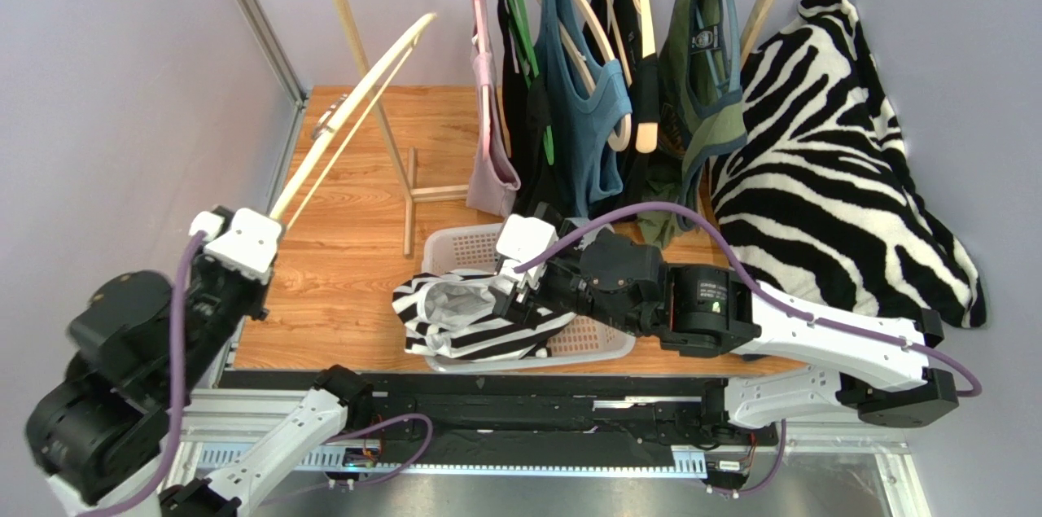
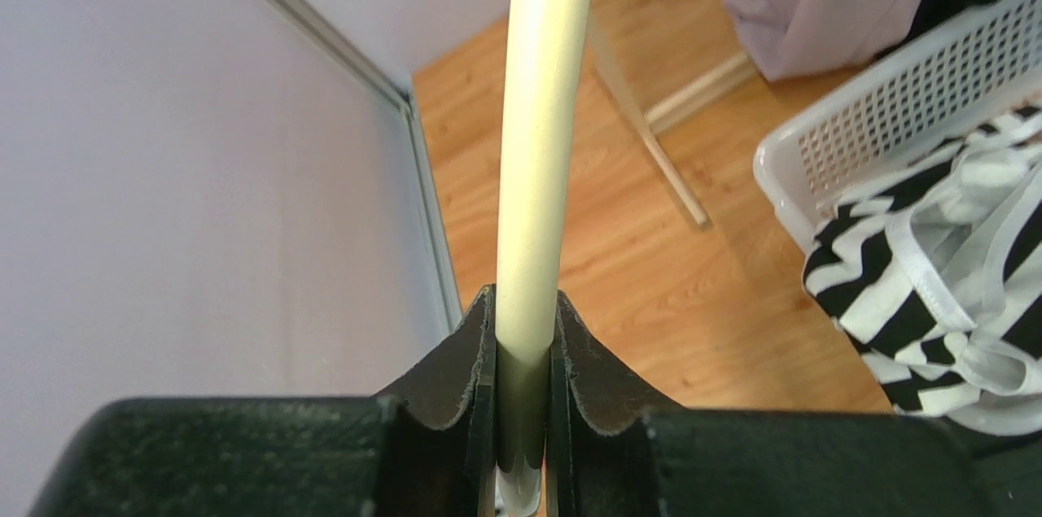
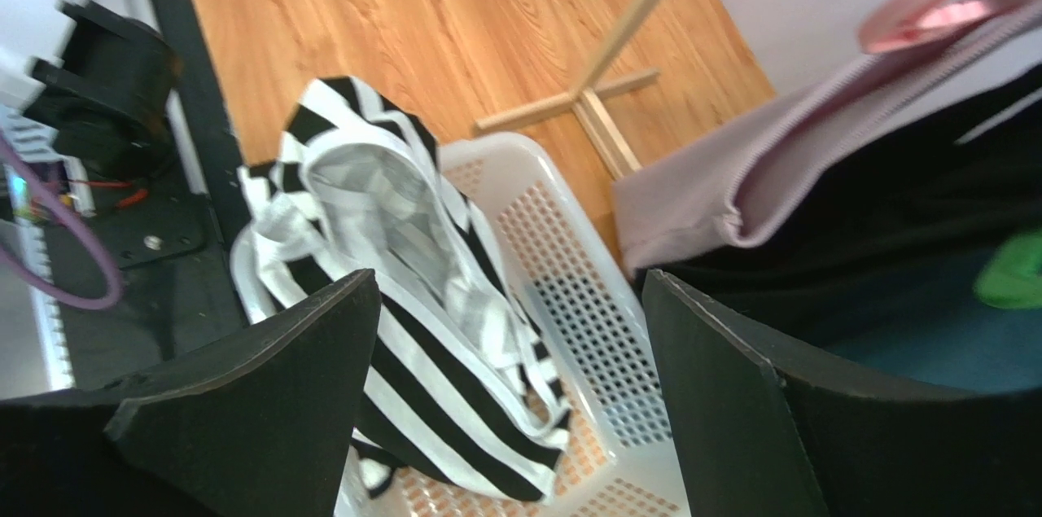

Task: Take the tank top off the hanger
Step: Place the hanger at the clothesline.

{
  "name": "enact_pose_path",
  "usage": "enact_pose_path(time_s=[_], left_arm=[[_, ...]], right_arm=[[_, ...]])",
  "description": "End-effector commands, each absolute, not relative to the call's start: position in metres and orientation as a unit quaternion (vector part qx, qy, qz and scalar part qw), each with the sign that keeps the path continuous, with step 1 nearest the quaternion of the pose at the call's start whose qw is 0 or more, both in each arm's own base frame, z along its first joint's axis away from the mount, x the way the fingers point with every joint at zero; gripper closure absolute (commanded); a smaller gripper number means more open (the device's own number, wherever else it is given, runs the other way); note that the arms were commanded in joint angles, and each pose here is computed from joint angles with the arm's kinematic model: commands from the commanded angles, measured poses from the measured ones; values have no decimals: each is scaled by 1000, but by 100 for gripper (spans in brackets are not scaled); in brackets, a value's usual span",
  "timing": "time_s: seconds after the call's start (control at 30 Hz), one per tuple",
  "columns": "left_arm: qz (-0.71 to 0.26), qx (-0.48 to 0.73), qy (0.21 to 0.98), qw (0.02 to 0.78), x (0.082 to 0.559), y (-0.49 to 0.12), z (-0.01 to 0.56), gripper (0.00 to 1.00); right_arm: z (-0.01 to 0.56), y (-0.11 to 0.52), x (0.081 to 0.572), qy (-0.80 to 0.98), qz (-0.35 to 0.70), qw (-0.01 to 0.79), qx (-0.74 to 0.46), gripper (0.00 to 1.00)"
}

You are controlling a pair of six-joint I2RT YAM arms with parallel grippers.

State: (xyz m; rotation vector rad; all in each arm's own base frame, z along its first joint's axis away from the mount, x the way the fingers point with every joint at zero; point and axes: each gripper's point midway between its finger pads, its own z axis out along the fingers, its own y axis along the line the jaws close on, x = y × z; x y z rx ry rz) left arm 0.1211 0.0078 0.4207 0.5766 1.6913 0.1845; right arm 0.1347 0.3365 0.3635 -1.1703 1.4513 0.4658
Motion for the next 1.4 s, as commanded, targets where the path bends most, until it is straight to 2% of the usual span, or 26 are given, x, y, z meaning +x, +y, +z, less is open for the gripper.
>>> enact_pose_path(time_s=[0.0,0.1,0.43,0.57,0.83,1.17,1.37], left_arm=[[82,206,785,579,141,5,395,100],[62,207,808,548,151,-8,390,100],[17,170,827,535,193,-37,433,100],[-18,149,832,533,208,-45,447,100],[-44,137,853,502,242,-58,440,100],[-60,136,848,509,263,-68,458,100],[-64,139,852,500,278,-72,456,100]], right_arm=[[371,364,119,606,264,585,-470,15],[355,372,119,615,268,580,-461,14],[289,405,128,650,249,562,-448,13],[280,416,136,653,241,568,-439,12],[276,449,124,636,300,558,-440,12],[253,471,98,644,369,498,-448,15],[228,481,99,660,364,479,-450,19]])
